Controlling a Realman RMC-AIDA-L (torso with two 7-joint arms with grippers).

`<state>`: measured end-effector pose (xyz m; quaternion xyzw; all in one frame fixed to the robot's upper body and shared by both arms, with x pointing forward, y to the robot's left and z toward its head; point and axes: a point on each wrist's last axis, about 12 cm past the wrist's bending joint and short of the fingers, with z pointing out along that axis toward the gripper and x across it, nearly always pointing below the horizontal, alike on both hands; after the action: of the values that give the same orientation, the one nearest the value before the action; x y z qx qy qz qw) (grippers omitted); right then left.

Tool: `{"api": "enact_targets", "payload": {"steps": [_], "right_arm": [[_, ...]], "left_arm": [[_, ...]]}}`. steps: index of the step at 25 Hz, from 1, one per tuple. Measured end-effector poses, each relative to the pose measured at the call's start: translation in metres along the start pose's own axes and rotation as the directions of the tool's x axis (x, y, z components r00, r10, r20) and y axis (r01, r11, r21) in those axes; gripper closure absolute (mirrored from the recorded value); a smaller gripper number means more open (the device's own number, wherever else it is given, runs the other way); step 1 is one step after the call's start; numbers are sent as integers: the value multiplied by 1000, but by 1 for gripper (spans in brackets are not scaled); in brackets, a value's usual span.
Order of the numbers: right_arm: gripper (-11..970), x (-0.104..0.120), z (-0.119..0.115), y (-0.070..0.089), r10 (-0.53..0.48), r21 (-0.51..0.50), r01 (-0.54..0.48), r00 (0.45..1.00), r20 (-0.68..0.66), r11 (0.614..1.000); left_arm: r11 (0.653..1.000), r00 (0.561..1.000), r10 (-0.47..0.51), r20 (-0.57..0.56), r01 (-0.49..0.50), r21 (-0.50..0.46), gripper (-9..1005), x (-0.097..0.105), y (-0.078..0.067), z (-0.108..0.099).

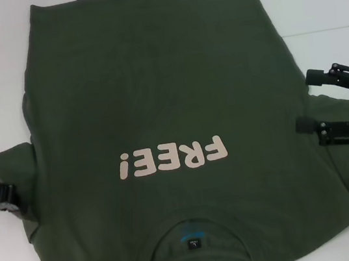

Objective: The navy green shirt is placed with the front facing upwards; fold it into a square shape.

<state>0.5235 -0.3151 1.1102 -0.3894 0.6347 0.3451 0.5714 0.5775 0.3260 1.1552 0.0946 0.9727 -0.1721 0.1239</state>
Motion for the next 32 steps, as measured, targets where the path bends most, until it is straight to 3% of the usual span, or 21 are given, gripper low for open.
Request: {"api": "enact_targets", "payload": {"steps": [5,13,23,27,32], "right_arm": [[15,0,0,2,4,-5,-4,1000,8,1000],[15,2,-1,2,10,12,-10,1000,18,1000],[15,6,-4,5,7,25,-8,1000,25,1000],[15,6,-6,6,7,31,-8,999,34,999],[14,6,-6,7,7,31,-9,999,36,999]], "left_arm": [[998,998,59,-6,-59,22,981,-12,-16,-2],[982,981,186,-49,-184,45,980,-33,-54,8],[948,941,309,-138,-293,125,979,-41,-105,40],[940,927,332,-176,-310,145,978,-39,-115,54],[941,932,323,-163,-299,158,977,-39,-114,54]]}}
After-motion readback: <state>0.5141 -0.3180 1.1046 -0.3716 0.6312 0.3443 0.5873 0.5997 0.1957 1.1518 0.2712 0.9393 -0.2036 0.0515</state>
